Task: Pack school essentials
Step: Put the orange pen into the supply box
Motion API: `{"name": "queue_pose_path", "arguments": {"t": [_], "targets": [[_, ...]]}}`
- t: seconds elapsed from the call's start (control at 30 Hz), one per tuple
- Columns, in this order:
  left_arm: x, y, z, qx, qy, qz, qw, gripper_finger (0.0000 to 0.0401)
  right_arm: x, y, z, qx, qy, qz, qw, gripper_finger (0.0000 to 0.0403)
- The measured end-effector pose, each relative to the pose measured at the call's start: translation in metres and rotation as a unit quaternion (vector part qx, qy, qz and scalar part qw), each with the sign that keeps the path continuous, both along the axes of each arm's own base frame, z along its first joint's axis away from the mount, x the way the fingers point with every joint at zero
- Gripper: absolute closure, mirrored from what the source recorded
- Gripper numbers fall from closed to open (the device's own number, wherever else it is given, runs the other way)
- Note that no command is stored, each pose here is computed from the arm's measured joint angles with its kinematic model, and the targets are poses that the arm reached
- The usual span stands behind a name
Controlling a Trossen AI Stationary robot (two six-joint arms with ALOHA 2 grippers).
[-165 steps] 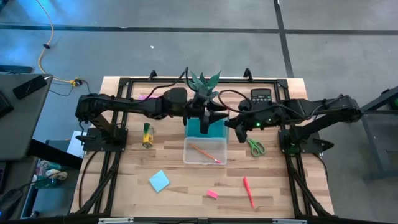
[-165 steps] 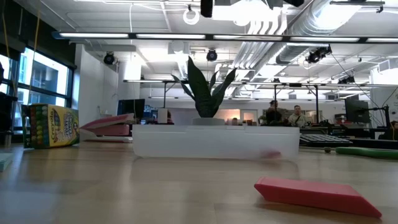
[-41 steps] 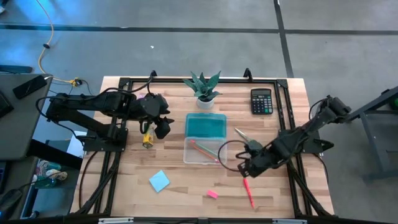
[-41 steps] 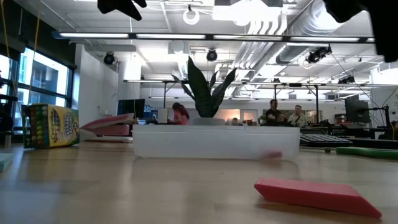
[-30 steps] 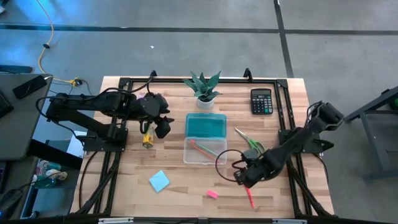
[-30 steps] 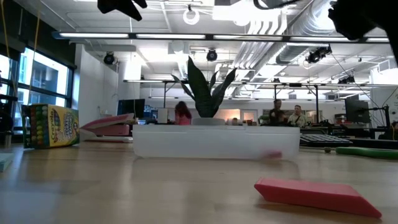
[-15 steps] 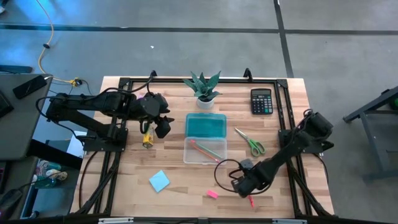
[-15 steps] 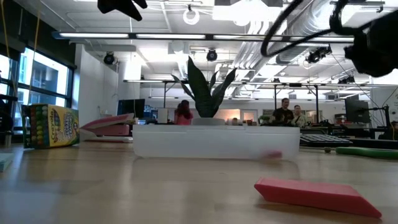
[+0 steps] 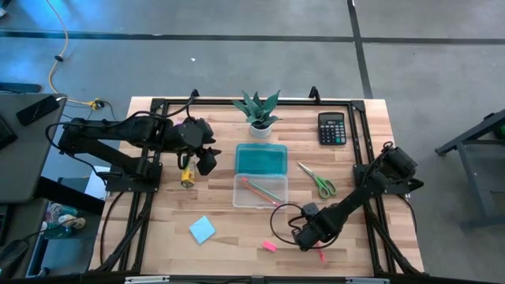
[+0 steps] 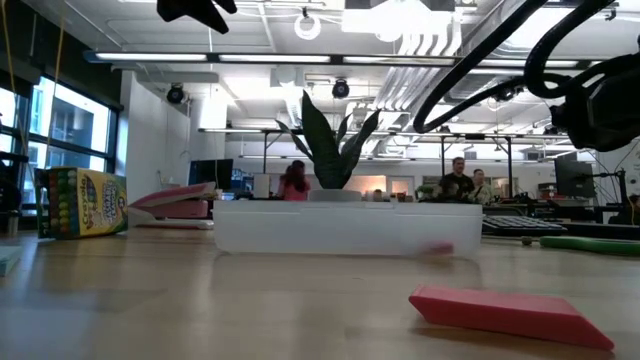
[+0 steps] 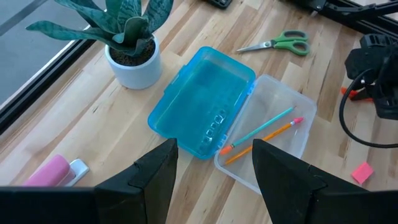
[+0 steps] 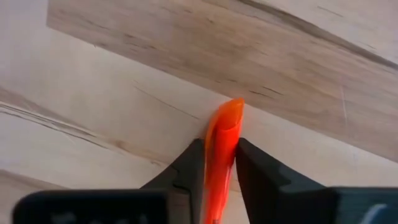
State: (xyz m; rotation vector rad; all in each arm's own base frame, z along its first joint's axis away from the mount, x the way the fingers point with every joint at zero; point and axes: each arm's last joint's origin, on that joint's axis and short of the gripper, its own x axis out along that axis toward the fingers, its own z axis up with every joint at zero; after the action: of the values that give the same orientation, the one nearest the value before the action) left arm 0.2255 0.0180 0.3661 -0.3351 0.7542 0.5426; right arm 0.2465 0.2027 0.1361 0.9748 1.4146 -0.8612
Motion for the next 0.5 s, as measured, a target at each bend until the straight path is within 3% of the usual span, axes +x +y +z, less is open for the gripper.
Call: {"name": "queue_pose_path", "arguments": {"t": [0.2,0.4,0.5], "targets": [[0.000,-0.001,0.000,-0.015,0.000,-0.013,1.000,0.0204,0.001,0.001,0.003,0.002,-0.004,0.022,1.000,0.0374],[0.000,-0.002,-0.001,-0.020,0.002,-0.023,1.000,0.0204,0.016,0.011,0.020,0.016,-0.053,0.077,0.995,0.0371],[0.000,0.000,-0.001,-0.012,0.006,-0.030,0.999,0.0204,0.027,0.011,0.031,-0.002,-0.092,0.106,0.990,0.0370]]}}
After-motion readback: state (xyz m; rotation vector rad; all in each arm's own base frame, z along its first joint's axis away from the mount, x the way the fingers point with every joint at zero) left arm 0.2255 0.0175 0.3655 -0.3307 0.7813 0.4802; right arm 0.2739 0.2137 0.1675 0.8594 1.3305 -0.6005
